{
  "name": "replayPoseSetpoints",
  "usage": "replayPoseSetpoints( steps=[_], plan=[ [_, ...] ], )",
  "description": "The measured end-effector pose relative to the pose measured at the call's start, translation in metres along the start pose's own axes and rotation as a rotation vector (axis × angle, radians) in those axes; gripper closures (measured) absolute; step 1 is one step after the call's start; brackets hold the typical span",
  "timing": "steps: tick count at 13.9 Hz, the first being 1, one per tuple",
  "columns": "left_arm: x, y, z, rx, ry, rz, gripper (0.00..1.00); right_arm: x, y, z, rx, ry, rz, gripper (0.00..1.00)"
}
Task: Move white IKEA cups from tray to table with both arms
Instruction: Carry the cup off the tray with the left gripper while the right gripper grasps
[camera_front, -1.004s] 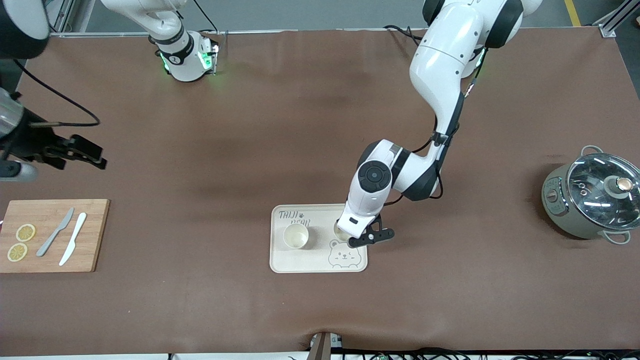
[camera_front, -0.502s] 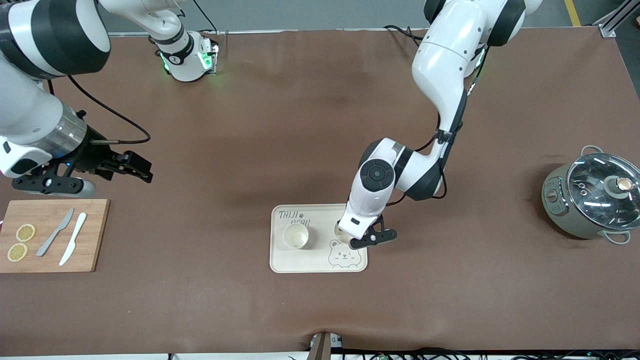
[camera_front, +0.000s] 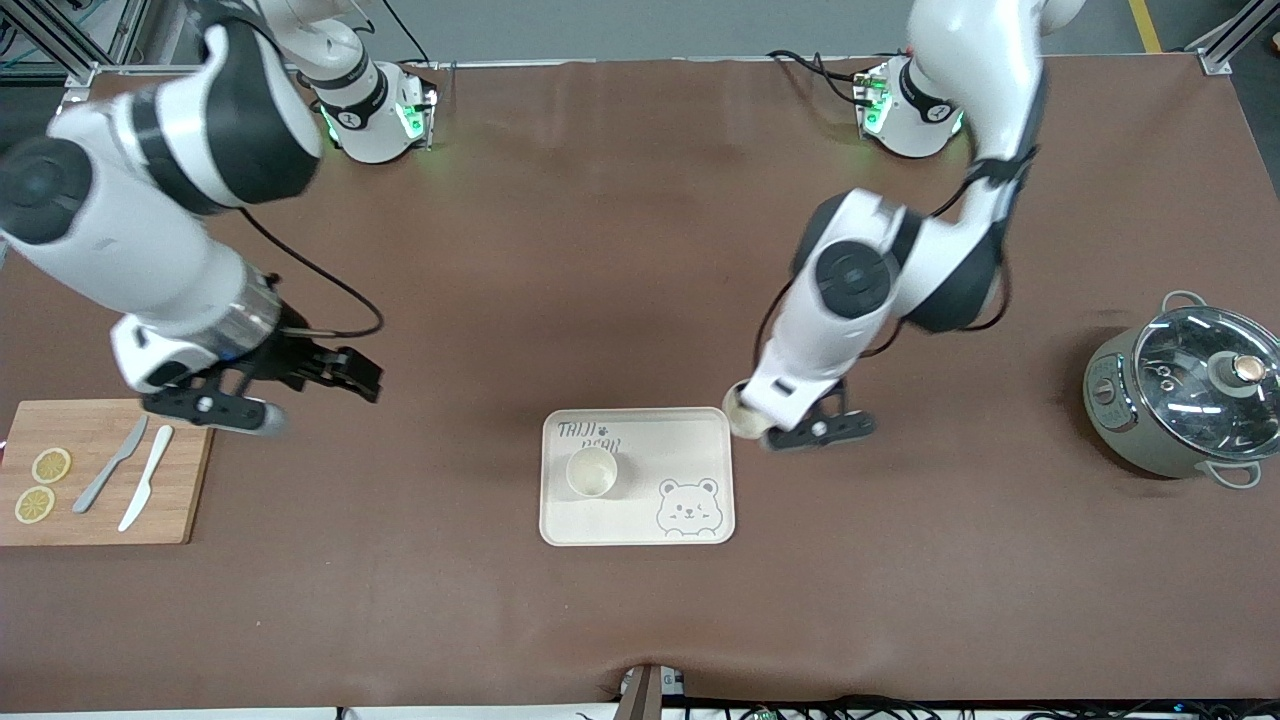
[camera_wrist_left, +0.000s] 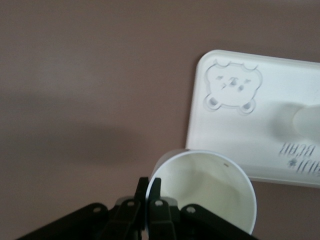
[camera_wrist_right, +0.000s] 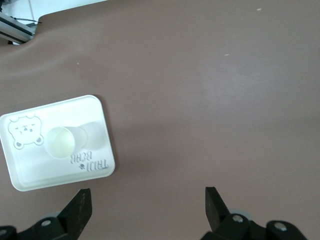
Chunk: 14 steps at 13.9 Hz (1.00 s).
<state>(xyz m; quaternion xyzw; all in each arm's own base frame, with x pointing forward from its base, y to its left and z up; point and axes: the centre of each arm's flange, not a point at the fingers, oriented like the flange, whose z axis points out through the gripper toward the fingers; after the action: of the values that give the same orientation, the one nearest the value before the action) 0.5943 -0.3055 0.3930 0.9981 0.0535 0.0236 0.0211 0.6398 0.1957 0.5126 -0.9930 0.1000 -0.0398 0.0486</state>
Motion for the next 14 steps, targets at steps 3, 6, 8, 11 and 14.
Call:
replayPoseSetpoints(
  steps=[3, 6, 8, 11, 14],
  plan=[
    [-0.038, -0.116, -0.035, -0.027, 0.001, 0.103, 0.96, 0.005, -0.022, 0.040, 0.012, 0.022, 0.014, 0.00],
    [-0.087, -0.235, -0.026, -0.036, -0.032, 0.201, 0.96, 0.004, -0.054, 0.082, 0.026, 0.039, 0.047, 0.00],
    [-0.104, -0.287, -0.011, -0.040, -0.029, 0.254, 0.96, 0.000, -0.081, 0.108, 0.025, 0.032, 0.048, 0.00],
    [-0.104, -0.311, 0.026, -0.025, 0.018, 0.280, 0.96, -0.003, -0.115, 0.145, 0.020, 0.022, 0.011, 0.00],
    [-0.095, -0.308, 0.081, 0.004, 0.068, 0.287, 0.96, -0.008, -0.145, 0.176, 0.022, 0.021, -0.026, 0.00]
  ],
)
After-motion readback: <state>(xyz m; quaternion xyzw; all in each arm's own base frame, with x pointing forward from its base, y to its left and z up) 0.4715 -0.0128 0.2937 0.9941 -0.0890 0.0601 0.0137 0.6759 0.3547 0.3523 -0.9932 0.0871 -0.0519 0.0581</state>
